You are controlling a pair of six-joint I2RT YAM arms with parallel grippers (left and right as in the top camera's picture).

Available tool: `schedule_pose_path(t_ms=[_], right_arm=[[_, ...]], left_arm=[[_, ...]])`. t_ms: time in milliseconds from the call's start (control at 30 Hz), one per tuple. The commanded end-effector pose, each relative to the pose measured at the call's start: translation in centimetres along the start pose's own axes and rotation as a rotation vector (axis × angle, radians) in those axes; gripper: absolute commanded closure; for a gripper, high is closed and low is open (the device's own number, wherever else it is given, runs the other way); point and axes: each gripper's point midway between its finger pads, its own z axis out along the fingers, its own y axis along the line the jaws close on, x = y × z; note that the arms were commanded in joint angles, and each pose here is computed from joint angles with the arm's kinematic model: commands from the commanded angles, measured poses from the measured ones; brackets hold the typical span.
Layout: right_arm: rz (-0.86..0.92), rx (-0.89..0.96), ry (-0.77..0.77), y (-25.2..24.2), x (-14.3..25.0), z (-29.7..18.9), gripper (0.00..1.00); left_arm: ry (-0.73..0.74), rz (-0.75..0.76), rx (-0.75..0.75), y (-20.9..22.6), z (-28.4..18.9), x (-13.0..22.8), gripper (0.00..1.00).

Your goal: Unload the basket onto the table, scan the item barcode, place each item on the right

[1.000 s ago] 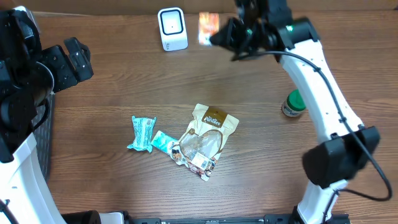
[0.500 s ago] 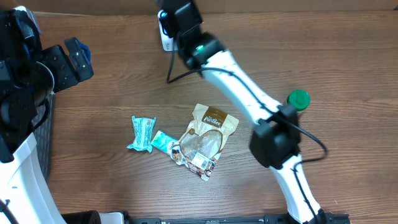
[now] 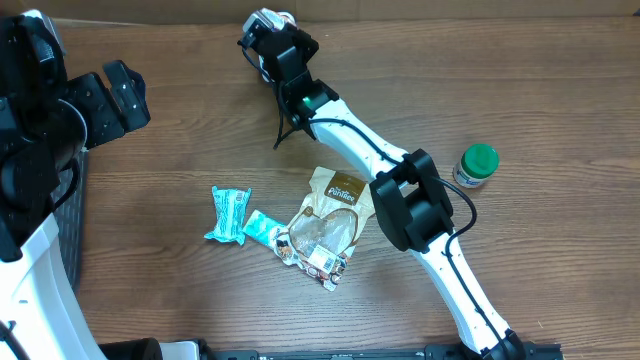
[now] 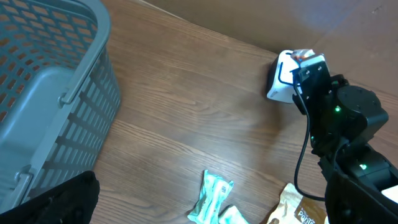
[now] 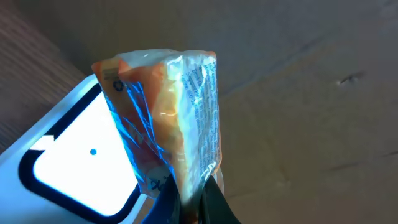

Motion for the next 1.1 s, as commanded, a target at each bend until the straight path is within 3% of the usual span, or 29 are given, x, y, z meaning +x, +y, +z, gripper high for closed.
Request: schedule_pose_path(t_ms=[0, 600, 800, 1067], right_arm=[[-0.002, 0.010, -0.037, -0.9, -1.2, -0.2, 0.96], [0.027, -0.043, -0.074, -0.2, -1.5, 0.0, 0.96], [0.178, -0.084, -0.102, 0.0, -2.4, -0.3, 0.96], [0.422, -0.207, -0.082, -4.1, -4.4, -3.2, 0.96]], left_arm=[[-0.013, -0.013, -0.009, 0.2, -0.1, -0.3, 0.00], [-0.013, -0.013, -0.009, 0.2, -0.1, -0.3, 0.00], [-0.013, -0.013, -0.009, 0.2, -0.1, -0.3, 0.00], [-0.013, -0.013, -0.009, 0.2, -0.1, -0.3, 0.00]])
